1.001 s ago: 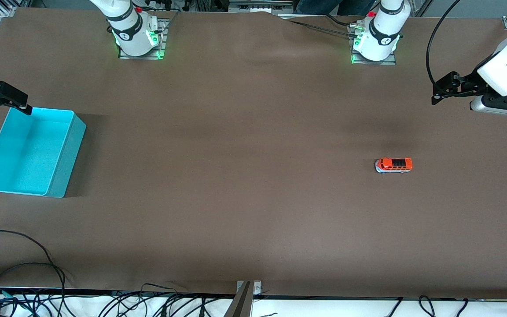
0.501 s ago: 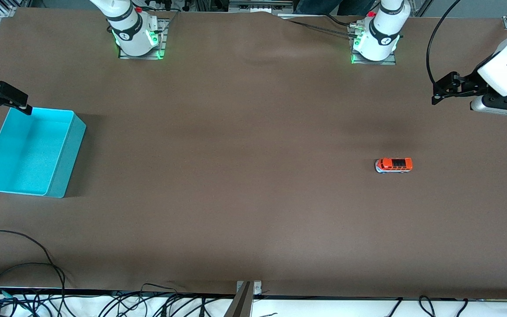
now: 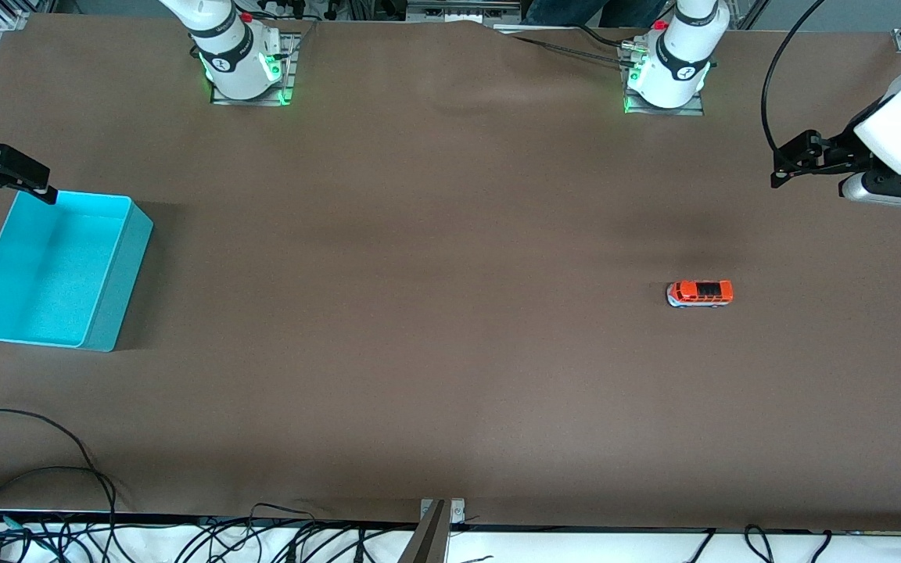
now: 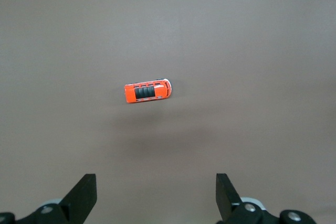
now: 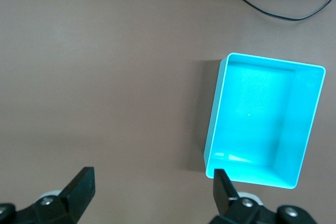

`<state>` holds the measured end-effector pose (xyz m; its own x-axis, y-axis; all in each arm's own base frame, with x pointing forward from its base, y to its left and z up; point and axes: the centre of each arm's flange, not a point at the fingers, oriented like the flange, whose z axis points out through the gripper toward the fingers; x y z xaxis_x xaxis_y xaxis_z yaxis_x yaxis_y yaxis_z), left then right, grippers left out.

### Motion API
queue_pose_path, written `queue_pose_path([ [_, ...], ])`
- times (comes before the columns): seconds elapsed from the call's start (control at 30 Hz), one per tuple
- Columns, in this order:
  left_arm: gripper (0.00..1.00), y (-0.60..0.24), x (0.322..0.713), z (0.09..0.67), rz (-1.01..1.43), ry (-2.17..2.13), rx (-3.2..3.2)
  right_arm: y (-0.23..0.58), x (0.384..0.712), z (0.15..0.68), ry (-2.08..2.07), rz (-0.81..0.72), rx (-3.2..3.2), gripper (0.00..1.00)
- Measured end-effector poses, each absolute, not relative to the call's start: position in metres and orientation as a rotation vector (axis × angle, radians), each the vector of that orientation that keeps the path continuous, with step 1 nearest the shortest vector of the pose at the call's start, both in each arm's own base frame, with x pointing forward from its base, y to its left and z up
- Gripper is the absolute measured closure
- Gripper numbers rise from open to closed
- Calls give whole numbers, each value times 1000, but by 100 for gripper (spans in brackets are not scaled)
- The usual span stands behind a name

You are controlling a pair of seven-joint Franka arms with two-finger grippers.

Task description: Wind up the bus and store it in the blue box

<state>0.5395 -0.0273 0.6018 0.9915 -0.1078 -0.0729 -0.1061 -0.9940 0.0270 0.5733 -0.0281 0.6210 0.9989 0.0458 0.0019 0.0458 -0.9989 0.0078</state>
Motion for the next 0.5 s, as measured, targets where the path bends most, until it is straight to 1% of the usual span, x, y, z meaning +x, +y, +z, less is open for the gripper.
queue_pose_path([
  [0.3, 0, -27, 541, 600, -122, -174, 3111, -27, 573, 621, 73, 3, 3133, 0],
  [0.5, 0, -27, 544, 595, -118, -305, 3097, -27, 573, 621, 73, 3, 3133, 0],
])
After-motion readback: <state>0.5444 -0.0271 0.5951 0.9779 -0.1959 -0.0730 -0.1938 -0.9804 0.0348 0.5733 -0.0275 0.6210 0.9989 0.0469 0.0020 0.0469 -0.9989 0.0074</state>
